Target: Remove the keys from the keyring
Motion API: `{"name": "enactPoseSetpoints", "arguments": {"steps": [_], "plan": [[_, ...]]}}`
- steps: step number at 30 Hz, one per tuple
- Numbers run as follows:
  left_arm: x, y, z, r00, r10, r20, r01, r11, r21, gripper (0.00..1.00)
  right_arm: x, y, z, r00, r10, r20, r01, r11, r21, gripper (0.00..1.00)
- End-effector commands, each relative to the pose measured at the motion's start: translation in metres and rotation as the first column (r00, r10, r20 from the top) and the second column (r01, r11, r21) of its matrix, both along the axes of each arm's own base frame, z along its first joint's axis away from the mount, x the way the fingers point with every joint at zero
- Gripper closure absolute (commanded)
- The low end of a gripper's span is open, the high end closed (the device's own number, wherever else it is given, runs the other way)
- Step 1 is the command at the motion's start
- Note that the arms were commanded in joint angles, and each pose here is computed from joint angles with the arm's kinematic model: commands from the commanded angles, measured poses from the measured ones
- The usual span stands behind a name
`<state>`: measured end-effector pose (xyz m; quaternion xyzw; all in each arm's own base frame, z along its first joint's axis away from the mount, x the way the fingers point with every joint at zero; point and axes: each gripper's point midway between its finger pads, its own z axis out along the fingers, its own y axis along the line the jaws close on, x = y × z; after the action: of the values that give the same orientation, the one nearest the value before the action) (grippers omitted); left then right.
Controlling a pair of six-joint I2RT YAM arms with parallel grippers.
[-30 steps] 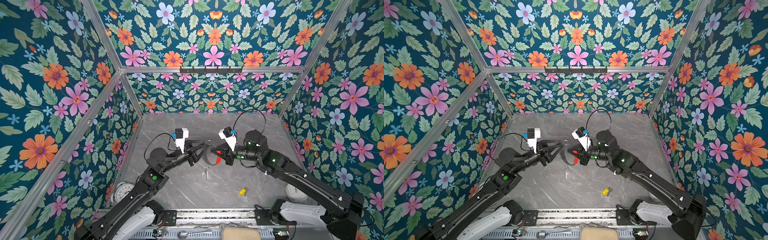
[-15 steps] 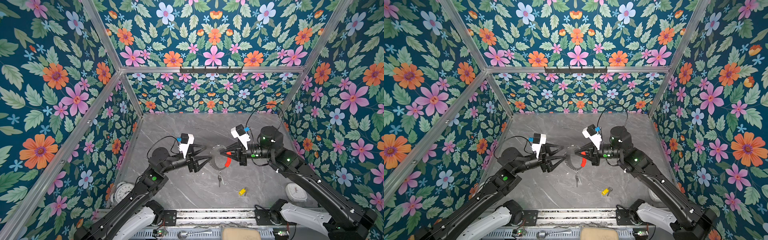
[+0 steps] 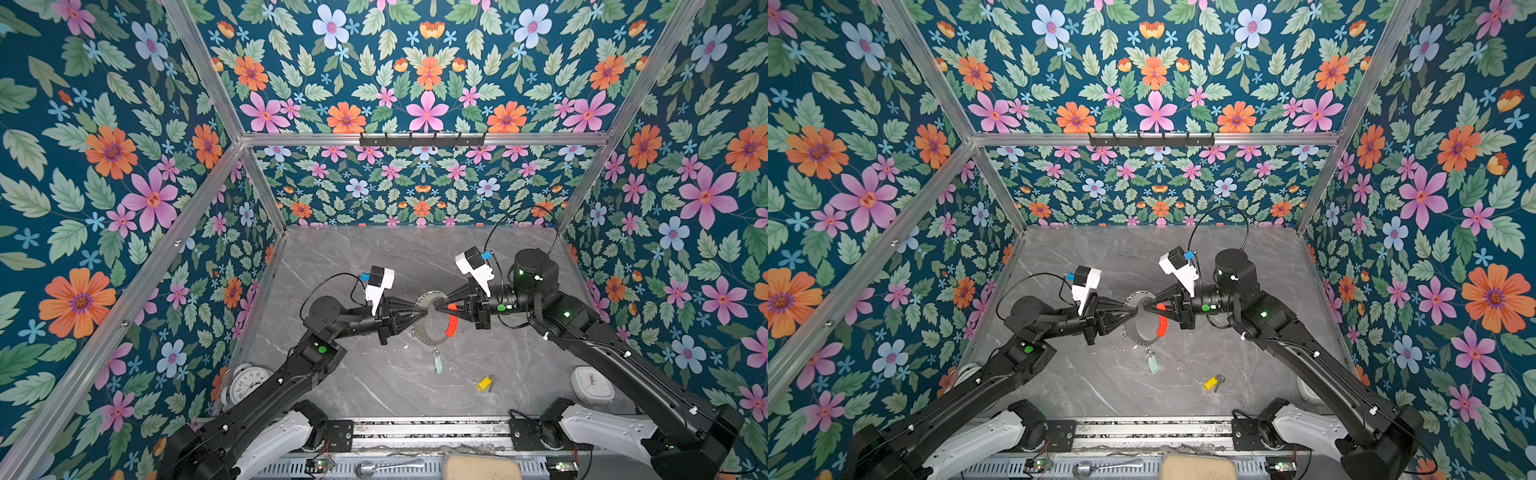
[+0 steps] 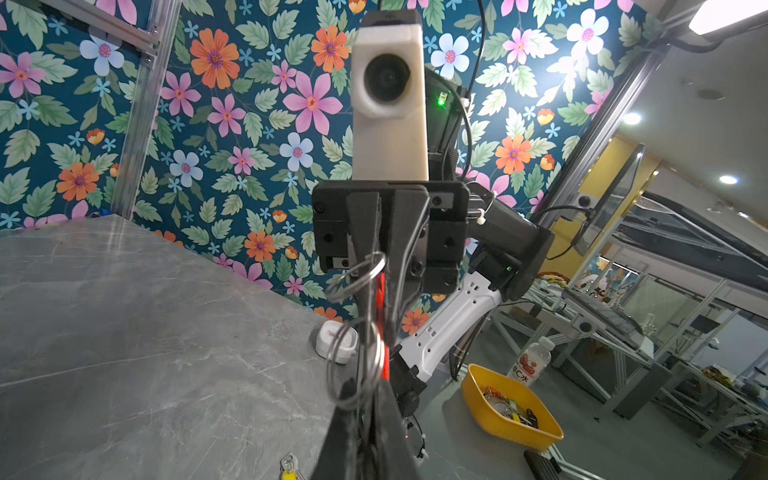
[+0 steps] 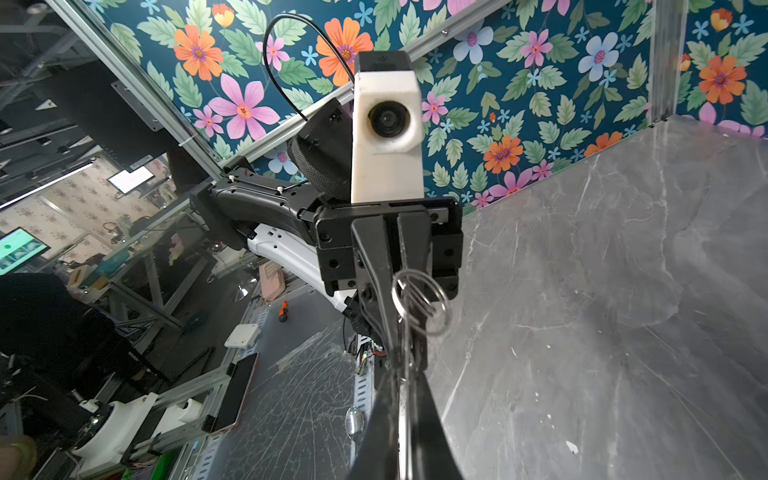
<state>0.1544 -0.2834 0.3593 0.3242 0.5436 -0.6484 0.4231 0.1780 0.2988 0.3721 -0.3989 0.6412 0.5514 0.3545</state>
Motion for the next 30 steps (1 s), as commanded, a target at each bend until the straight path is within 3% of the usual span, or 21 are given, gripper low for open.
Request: {"name": "enactPoseSetpoints", "arguments": {"steps": [1,3,4,7,9,14,19,27,30], "plan": [[-0.007,0.005,0.024,0.999,-0.024,0.038,0.028,0.994,-0.106,1.0,0.012,0.002,0.01,0.998,-0.055,0.03,0.054,0.998,0.032,1.0],[-0.002,0.006,0.023,1.0,0.007,0.026,-0.004,0.993,-0.121,1.0,0.02,0.001,0.011,0.994,-0.104,0.032,0.103,0.994,0.034,1.0],[0.001,0.007,0.024,0.999,0.026,0.02,-0.024,0.991,-0.129,1.0,0.023,-0.001,0.011,0.991,-0.128,0.034,0.126,0.991,0.035,0.95],[0.011,0.011,0.027,0.996,0.094,0.007,-0.091,0.984,-0.152,1.0,0.032,-0.007,0.009,0.977,-0.207,0.044,0.206,0.978,0.032,0.59],[0.022,0.013,0.026,0.987,0.16,-0.014,-0.161,0.976,-0.147,1.0,0.038,-0.012,0.008,0.962,-0.266,0.055,0.265,0.964,0.033,0.49],[0.058,0.021,0.007,0.928,0.361,-0.089,-0.367,0.927,-0.078,1.0,0.048,-0.033,0.006,0.907,-0.414,0.081,0.409,0.91,0.07,0.43],[0.075,0.029,-0.002,0.882,0.457,-0.112,-0.464,0.884,-0.05,1.0,0.053,-0.048,-0.011,0.862,-0.5,0.08,0.496,0.866,0.067,0.38],[0.077,0.031,0.002,0.874,0.472,-0.116,-0.48,0.875,-0.056,1.0,0.028,-0.026,-0.056,0.947,-0.32,0.037,0.321,0.947,-0.019,0.38],[0.075,0.032,0.004,0.877,0.465,-0.117,-0.475,0.877,-0.076,1.0,0.016,-0.009,-0.067,0.967,-0.247,0.07,0.25,0.967,-0.049,0.41]]}}
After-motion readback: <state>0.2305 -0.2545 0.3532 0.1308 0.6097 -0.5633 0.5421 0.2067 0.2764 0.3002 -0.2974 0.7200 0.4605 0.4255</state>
